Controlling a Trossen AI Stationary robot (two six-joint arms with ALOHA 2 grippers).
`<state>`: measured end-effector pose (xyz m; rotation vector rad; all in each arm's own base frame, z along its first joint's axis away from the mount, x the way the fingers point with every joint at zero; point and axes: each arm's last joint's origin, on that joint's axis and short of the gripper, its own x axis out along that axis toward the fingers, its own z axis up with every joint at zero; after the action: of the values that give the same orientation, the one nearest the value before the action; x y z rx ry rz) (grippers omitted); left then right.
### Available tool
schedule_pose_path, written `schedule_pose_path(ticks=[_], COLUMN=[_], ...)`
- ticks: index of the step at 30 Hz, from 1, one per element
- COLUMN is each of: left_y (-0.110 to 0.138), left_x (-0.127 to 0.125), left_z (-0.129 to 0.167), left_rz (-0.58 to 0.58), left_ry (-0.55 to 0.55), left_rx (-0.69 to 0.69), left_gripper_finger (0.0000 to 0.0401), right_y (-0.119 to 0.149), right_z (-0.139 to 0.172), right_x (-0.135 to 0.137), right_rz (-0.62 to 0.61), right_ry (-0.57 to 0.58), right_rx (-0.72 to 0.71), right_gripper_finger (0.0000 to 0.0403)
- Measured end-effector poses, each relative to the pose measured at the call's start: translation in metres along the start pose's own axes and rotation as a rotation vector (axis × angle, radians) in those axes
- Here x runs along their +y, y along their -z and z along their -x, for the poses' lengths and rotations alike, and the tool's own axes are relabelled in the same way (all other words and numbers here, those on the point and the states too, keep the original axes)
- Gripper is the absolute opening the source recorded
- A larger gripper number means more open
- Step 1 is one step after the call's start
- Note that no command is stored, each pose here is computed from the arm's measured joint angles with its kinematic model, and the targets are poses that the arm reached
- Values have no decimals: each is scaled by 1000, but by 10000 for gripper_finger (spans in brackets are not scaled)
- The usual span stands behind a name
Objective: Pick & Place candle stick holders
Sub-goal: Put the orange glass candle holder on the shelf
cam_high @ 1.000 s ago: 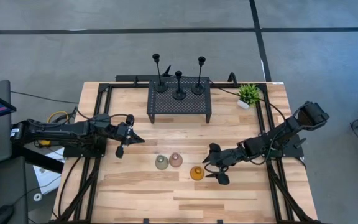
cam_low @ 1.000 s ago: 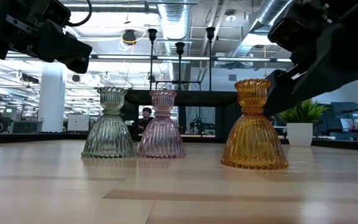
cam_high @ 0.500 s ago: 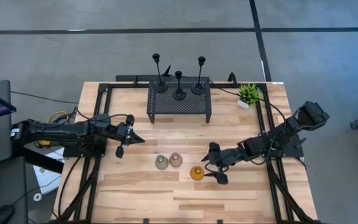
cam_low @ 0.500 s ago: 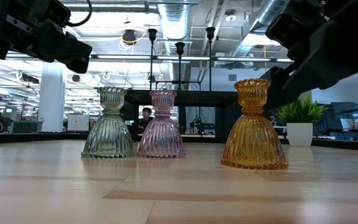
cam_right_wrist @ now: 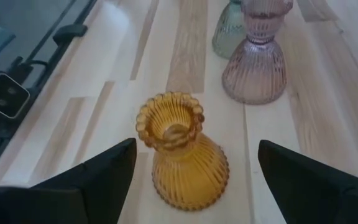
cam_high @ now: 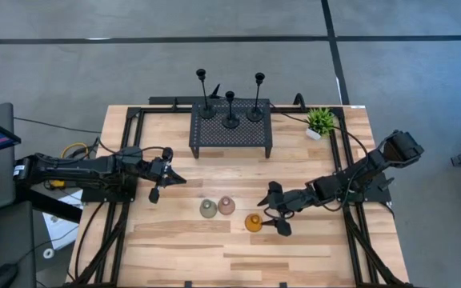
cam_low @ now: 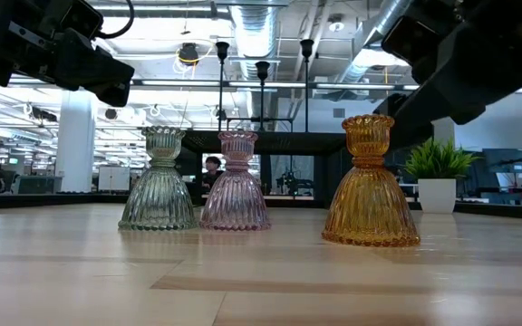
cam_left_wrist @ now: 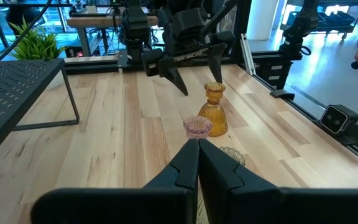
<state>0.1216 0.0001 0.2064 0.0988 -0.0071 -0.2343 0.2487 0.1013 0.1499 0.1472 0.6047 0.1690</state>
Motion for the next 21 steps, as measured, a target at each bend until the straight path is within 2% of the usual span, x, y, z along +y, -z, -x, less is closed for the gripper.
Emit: schedule_pose_path(ticks=[11, 16, 21], left_y=[-1, -1, -1], left_x=[0, 0, 0], left_z=[0, 0, 0], left_rz=[-2, -2, -2], left_ry=[-1, -1, -1], left_rx=[-6, -7, -7], left_gripper_finger=[10, 10, 10], right_y=[6, 18, 13], right_z=[-5, -21, -33], right_x=[1, 5, 14], right_rz=[6, 22, 32], right_ry=[-1, -2, -17], right_rx=[26, 70, 72], right_gripper_finger=[327, 327, 327])
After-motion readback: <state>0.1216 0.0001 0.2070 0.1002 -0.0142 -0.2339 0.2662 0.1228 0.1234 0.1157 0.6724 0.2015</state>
